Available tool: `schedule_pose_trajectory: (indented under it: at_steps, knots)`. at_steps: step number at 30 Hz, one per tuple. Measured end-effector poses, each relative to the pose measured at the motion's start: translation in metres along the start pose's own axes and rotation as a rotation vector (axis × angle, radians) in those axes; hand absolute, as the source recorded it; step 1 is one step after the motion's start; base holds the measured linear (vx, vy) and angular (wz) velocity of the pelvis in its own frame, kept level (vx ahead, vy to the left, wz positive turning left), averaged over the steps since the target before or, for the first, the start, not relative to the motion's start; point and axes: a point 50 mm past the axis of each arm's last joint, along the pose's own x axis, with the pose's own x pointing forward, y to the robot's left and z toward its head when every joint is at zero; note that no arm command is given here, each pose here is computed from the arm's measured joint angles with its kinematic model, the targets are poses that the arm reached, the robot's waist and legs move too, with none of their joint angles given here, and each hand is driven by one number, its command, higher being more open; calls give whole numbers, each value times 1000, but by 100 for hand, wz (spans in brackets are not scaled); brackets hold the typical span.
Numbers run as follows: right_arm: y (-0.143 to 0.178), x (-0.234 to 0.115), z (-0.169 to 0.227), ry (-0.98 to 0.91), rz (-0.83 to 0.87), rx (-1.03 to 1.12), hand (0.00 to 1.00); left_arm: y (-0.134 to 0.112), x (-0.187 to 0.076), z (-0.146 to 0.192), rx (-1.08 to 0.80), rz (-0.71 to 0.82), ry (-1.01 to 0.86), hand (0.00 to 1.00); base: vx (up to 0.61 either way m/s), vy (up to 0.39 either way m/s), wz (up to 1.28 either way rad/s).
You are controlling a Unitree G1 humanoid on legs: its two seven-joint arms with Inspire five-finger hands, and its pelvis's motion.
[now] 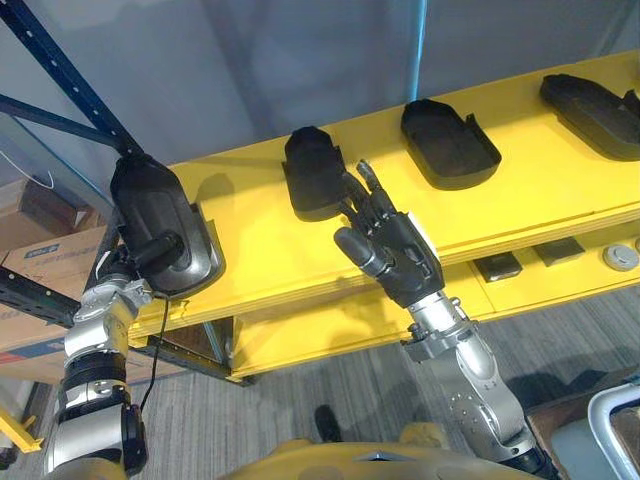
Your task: Walk over and take three plastic housings, then place them on the shelf
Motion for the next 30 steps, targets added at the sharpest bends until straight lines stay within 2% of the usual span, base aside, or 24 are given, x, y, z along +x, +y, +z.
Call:
schedule_pose_trajectory:
  at_steps: [4, 13, 14, 20, 30]
  knots:
    - [1, 8, 6, -31, 36, 23, 100, -9, 4, 13, -14, -17, -31, 0, -9, -13, 5]
    - [21, 36, 43, -190, 213, -8, 100, -50, 9, 91, 14, -121, -269, 0, -19, -47, 9]
    - [22, 36, 43, -190, 215, -6, 100, -55, 8, 96, 19, -138, -283, 100, 27, -37, -2]
    - [26, 35, 42, -181, 238, -4, 100, -67, 5, 108, 73, -169, -332, 100, 31, -44, -4]
    - [26, 34, 41, -165, 243, -15, 100, -61, 6, 112, 87, -97, -319, 100, 18, -45, -5]
